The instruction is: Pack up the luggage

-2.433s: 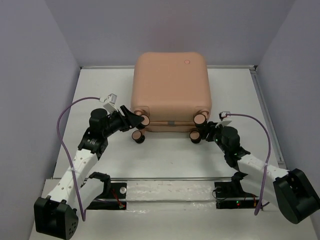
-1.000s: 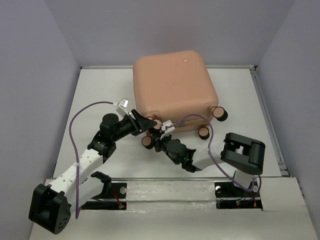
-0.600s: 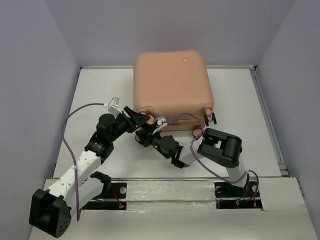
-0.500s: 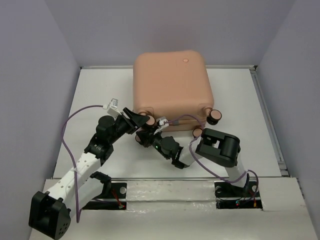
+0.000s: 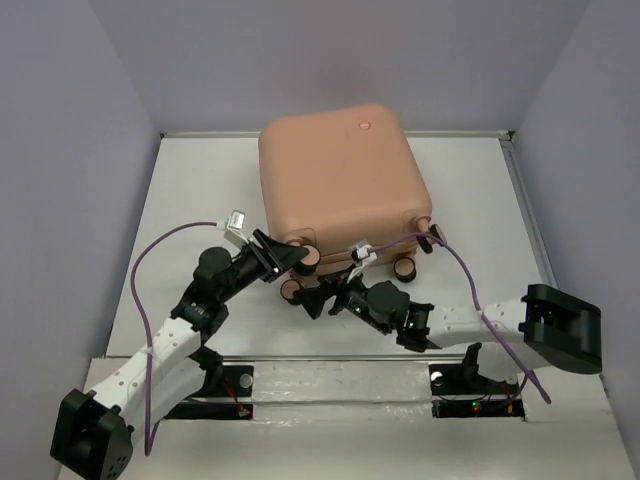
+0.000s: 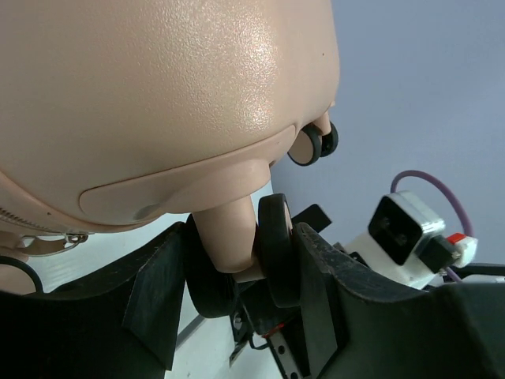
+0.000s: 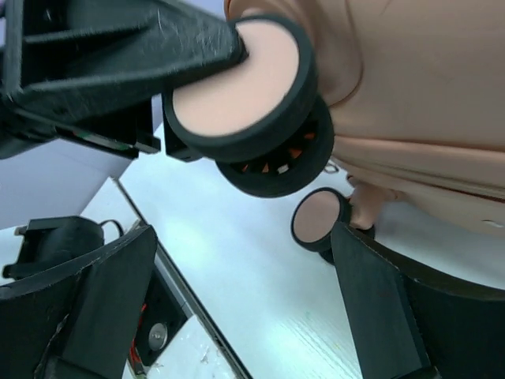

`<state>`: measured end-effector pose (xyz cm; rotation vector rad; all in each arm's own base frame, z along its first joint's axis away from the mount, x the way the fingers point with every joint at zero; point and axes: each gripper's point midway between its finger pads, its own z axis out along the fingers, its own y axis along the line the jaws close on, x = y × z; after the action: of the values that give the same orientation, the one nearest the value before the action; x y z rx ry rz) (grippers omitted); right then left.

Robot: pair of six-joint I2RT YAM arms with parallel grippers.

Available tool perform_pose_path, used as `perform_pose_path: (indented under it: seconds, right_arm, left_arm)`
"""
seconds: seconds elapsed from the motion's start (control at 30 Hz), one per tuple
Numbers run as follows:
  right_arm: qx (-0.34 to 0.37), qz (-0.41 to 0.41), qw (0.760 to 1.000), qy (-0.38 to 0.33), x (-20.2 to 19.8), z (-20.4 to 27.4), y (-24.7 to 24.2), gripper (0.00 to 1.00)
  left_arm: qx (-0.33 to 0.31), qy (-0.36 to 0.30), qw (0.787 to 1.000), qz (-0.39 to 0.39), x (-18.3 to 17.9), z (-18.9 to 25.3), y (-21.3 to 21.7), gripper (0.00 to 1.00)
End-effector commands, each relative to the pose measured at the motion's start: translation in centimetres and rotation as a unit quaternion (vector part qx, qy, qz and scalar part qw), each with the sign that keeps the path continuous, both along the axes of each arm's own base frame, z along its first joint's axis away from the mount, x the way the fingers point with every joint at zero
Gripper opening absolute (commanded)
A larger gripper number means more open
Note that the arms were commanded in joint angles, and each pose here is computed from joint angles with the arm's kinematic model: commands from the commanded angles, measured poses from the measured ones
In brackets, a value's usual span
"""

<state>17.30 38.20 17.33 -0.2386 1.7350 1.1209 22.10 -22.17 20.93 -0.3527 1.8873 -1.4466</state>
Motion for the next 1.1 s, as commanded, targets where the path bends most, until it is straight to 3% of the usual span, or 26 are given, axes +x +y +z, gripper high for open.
perform_pose_path:
  seconds: [0.0,0.23,0.47,0.6,0.63,0.67,0.7,0.8,0.93,1.07]
  right_arm:
    - [-0.094,-0.033,0.995,-0.026,1.3,0.3,-1.5,0.98]
    - [-0.091,-0.065,0.990,-0.089,5.4,6.1,-0.8,0.98]
    - [-0.102,-0.078,0.986,-0.109,7.8,7.1,1.7,0.90]
    - [-0.078,-0.115,0.984,-0.114,9.4,8.0,1.9,0.63]
    - [-0.077,-0.119,0.983,-0.114,9.6,7.9,1.9,0.53]
    - [-0.066,-0.125,0.983,-0.114,9.7,8.3,2.0,0.35]
    - [-0.063,-0.128,0.983,-0.115,9.8,8.3,2.0,0.28]
    - [-0.057,-0.130,0.983,-0.114,9.9,8.4,2.1,0.07]
    - [-0.062,-0.126,0.983,-0.119,9.9,8.5,2.2,0.07]
    - [-0.066,-0.129,0.982,-0.123,10.2,9.0,1.8,0.07]
  left_arm:
    - [-0.061,-0.157,0.985,-0.048,-1.8,7.9,-0.8,0.33]
    - [-0.044,-0.154,0.986,-0.047,-1.7,7.2,-0.8,0.43]
    - [-0.035,-0.146,0.988,-0.048,-1.8,6.4,-0.7,0.47]
    - [-0.021,-0.149,0.988,-0.046,-1.8,6.3,-0.6,0.55]
    - [-0.008,-0.151,0.988,-0.044,-1.8,6.1,-0.4,0.57]
    - [0.003,-0.150,0.988,-0.041,-1.7,5.8,-0.3,0.60]
    - [0.017,-0.147,0.988,-0.033,-1.5,5.6,0.0,0.61]
    - [0.103,-0.141,0.984,0.028,-0.1,4.7,2.2,0.67]
    - [0.199,-0.128,0.957,0.168,1.3,3.5,8.1,0.69]
    - [0.210,-0.107,0.957,0.169,0.6,-0.5,8.7,0.62]
